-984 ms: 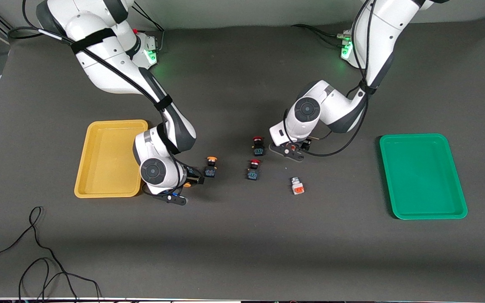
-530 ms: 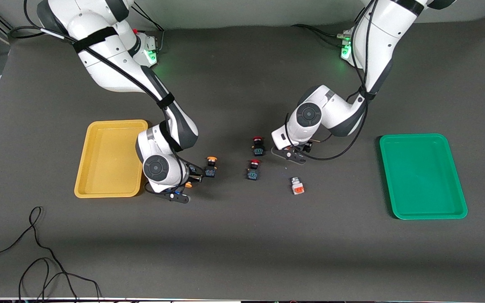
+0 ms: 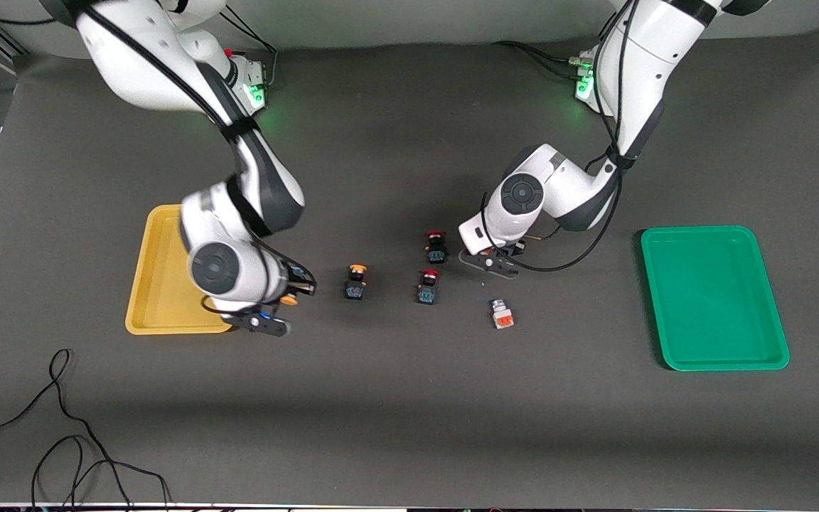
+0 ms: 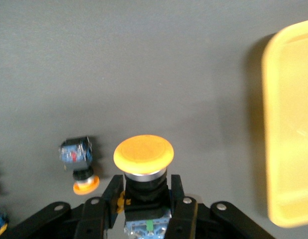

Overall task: Place green and yellow buttons in trays
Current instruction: 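Carry the buttons over the yellow and green trays with both grippers, then open both grippers to drop the buttons into the trays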

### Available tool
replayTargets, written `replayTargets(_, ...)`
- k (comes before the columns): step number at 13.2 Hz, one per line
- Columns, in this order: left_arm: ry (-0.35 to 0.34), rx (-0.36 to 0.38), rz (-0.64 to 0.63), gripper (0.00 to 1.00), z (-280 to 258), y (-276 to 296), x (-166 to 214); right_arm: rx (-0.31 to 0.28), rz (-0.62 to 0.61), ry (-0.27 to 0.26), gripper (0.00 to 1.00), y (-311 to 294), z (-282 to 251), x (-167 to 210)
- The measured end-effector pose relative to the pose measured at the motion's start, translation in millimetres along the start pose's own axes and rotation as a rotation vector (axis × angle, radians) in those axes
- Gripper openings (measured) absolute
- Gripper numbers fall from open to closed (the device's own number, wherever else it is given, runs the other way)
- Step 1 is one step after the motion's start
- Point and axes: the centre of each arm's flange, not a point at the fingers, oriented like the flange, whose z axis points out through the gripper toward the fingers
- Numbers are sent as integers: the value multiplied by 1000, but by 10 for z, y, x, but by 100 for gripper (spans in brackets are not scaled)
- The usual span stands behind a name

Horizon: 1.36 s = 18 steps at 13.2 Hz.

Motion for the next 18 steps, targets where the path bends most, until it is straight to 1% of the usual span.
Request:
replayTargets(1, -2, 14, -27, 41, -160, -29, 48, -1, -17, 1, 44, 155, -254, -38)
replayTargets(2, -15, 42, -59, 41, -434, -60, 104, -2, -33, 2, 44, 333, -461, -53)
replayTargets(4, -40, 102, -134, 41, -1317, -110, 193, -3, -82, 3, 44, 784, -720, -9)
replayTargets(5, -52, 109, -174, 41, -1828, -139, 200, -3, -119, 1, 44, 1060, -767, 49)
replayTargets(7, -72, 95, -249, 41, -2755, -306, 166, -4, -184, -15, 44, 1634, -716, 180)
replayTargets(8, -78, 93, -283, 41, -3069, -472, 160, -4, -204, -23, 44, 1854, -640, 228)
replayTargets(9, -89, 92, -325, 41, -3266, -726, 171, -2, -220, -20, 44, 1998, -525, 264)
replayTargets(10, -105, 88, -354, 41, -3357, -1058, 187, 0, -237, -5, 44, 2071, -367, 286)
replayTargets(12, -125, 64, -350, 41, -3426, -1939, 184, -1, -274, 46, 44, 2130, 90, 283)
replayTargets(13, -127, 47, -345, 41, -3454, -2433, 135, -6, -284, 66, 44, 2158, 351, 256)
replayTargets(15, -124, 18, -346, 41, -3495, -3381, -73, -26, -302, 82, 44, 2184, 835, 196)
replayTargets(17, -120, 9, -352, 41, -3437, -3975, -233, -49, -319, 96, 44, 2187, 1196, 186)
replayTargets(18, -114, 11, -353, 41, -3340, -4093, -210, -58, -322, 104, 44, 2194, 1322, 189)
